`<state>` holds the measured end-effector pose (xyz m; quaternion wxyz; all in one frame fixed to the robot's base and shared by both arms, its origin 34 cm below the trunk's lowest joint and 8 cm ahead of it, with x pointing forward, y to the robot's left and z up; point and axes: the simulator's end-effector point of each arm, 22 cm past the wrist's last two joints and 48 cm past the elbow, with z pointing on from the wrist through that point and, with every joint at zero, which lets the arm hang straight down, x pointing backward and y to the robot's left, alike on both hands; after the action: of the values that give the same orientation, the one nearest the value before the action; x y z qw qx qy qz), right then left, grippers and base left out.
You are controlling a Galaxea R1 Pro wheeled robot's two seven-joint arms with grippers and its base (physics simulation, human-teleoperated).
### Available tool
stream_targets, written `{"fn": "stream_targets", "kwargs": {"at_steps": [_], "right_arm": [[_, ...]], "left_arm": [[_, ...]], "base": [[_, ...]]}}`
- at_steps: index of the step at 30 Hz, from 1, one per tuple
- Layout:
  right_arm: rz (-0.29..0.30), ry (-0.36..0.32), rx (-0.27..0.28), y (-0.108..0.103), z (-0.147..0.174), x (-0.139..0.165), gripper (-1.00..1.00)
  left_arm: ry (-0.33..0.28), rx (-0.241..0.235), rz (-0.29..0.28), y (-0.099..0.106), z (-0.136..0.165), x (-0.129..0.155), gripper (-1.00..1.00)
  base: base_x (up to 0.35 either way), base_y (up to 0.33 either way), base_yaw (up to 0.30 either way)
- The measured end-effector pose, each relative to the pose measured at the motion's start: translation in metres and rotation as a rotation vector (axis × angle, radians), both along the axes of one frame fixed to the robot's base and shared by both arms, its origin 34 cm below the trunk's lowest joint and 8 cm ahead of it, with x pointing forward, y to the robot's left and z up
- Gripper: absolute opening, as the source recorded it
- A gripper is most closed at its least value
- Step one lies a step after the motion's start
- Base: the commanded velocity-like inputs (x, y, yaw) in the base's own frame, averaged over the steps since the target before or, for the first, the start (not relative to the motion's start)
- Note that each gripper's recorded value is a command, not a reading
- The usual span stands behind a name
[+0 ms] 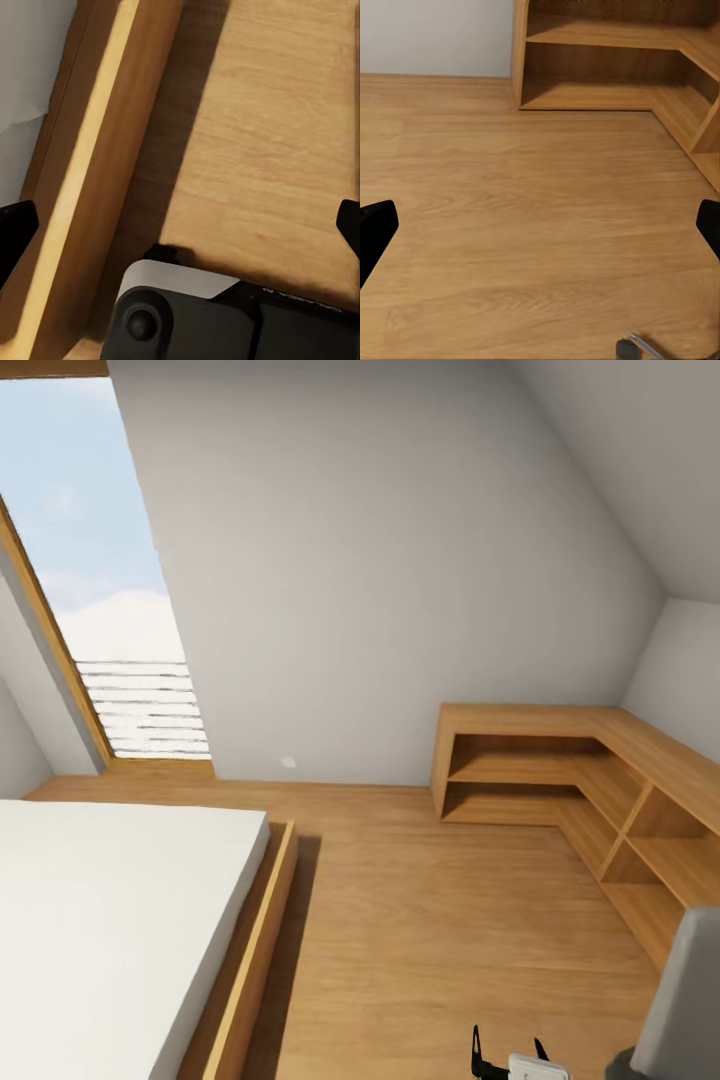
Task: In the bedroom, organize the workspace by keeping the computer under the desk, ensuring the monitor is on the desk, placing the keyboard on the desk next to the monitor, placing the mouse on the desk next to the keyboard, moving the folder from the swivel chair onto the desk next to the mouse, stacking the notebook on top of the folder with the pen on top of the notebook, and positioning the swivel chair next to the desk.
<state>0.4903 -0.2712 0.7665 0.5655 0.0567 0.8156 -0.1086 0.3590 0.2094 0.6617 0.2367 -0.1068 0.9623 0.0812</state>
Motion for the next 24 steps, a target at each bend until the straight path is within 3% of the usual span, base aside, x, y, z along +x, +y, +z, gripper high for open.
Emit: {"fn": "stream_targets", "kwargs": {"at_steps": [13, 24], "right_arm": [[0.0, 0.0, 0.0, 0.0, 0.0, 0.0, 1.0], [0.0, 0.0, 0.0, 0.0, 0.0, 0.0, 1.0]], "left_arm": [[0.0, 0.0, 0.001, 0.0, 0.0, -0.0001, 1.0], [0.001, 0.0, 0.001, 0.0003, -0.0002, -0.0003, 1.0]], "base": [[0.321, -0.118, 0.0], [0.321, -0.024, 0.0]]}}
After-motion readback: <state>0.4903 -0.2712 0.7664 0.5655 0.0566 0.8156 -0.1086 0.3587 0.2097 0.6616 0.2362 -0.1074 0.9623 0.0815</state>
